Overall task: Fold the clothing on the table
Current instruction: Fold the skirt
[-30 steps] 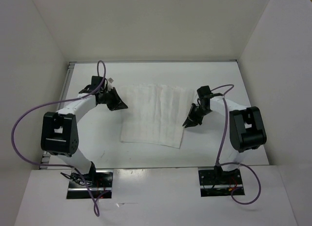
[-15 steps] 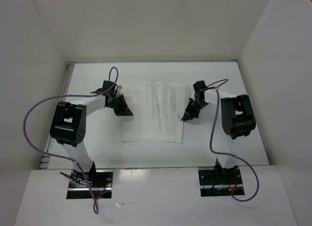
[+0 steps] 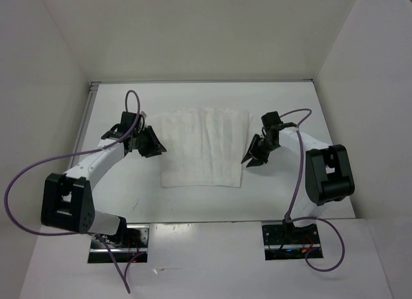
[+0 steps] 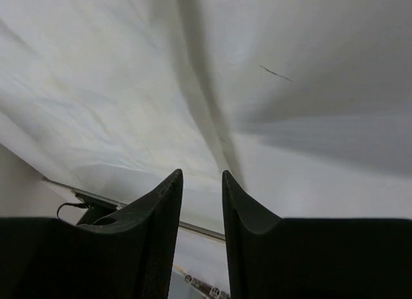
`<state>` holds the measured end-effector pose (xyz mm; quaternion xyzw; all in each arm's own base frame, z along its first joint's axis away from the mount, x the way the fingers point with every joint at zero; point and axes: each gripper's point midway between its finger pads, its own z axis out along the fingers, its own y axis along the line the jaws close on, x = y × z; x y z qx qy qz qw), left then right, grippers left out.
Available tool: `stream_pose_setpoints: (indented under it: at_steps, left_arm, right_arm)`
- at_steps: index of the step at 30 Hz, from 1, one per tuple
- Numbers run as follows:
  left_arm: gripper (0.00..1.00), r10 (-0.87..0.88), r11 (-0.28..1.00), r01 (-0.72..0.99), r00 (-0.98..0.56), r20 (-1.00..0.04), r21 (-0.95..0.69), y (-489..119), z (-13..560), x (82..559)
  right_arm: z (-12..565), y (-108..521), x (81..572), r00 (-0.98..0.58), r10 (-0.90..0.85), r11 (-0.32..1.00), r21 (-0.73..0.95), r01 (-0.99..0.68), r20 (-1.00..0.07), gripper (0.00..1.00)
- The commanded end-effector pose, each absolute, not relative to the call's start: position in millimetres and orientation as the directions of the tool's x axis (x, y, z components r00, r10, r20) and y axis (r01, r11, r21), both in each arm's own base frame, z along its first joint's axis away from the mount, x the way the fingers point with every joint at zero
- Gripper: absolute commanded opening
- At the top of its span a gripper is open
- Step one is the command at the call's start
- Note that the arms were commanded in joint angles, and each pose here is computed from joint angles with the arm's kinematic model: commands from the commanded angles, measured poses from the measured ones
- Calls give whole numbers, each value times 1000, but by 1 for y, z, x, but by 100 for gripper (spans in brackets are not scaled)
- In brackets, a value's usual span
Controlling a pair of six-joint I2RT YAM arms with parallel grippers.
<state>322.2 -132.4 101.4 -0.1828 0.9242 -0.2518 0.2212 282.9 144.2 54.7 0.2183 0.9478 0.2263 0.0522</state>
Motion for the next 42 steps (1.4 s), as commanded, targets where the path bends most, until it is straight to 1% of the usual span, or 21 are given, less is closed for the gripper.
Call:
stream_pose_setpoints:
  at_steps: [1,4,5,8,10,16,18,19,20,21,22,23,25,26,31,33,34,36,41,42]
  left_arm:
    - [36,-538,793,-365,-795,-280,-487,-114,89,292]
    - [36,-560,778,-357,-767,-314,-516,-112,103,285]
    - [36,-567,773,-363,-763,-310,-520,-112,103,283]
    - [36,-578,768,-369,-751,-318,-523,-110,108,281]
    - [36,-578,769,-375,-755,-312,-518,-109,105,277]
    - [36,-604,750,-419,-749,-272,-512,-109,96,267]
    - [37,-613,748,-442,-746,-260,-496,-106,89,265]
    - [37,-620,743,-453,-744,-250,-493,-106,88,263]
    - [39,-621,746,-467,-745,-244,-474,-104,81,261]
    - [45,-628,742,-486,-745,-224,-462,-104,76,259]
    - [49,-629,745,-499,-747,-216,-443,-102,72,256]
    - [55,-630,748,-510,-748,-209,-425,-100,68,254]
    - [65,-635,746,-539,-753,-172,-392,-99,59,247]
    - [66,-635,746,-543,-755,-166,-386,-99,56,247]
    - [66,-630,747,-560,-769,-110,-358,-103,38,237]
    - [59,-627,747,-569,-775,-80,-344,-105,27,235]
    - [56,-615,750,-566,-787,-46,-342,-111,18,231]
    - [52,-595,759,-553,-803,-21,-344,-117,11,230]
    - [51,-527,785,-508,-848,50,-354,-143,-14,225]
    - [43,-510,791,-493,-858,53,-362,-150,-17,228]
  right_arm:
    - [38,146,246,-902,420,808,411,423,103,37]
    - [29,153,236,-911,394,817,407,409,125,37]
    - [23,156,229,-907,391,816,396,421,158,37]
    - [15,162,230,-909,377,814,407,416,175,37]
    - [12,162,232,-914,369,817,410,406,169,37]
    - [-6,162,218,-913,346,830,382,406,217,35]
    - [-13,162,214,-909,345,829,378,412,236,32]
    - [-16,162,216,-909,344,829,379,412,234,28]
    - [-18,162,214,-911,337,833,376,407,238,25]
    - [-18,162,217,-913,337,832,382,403,230,20]
    - [-21,162,215,-910,338,833,374,408,241,6]
    - [-22,161,215,-910,340,836,367,407,236,1]
    - [-18,159,223,-918,345,841,370,395,196,0]
    - [-11,161,231,-923,343,838,388,384,172,0]
    - [-7,163,238,-924,343,838,389,383,170,0]
    - [-9,164,236,-925,334,839,391,379,180,0]
    - [-9,164,236,-925,334,839,391,379,180,0]
    - [-11,163,235,-924,334,840,385,382,188,0]
    - [-14,163,232,-920,335,842,374,389,203,0]
    - [-14,163,232,-920,335,842,374,389,203,0]
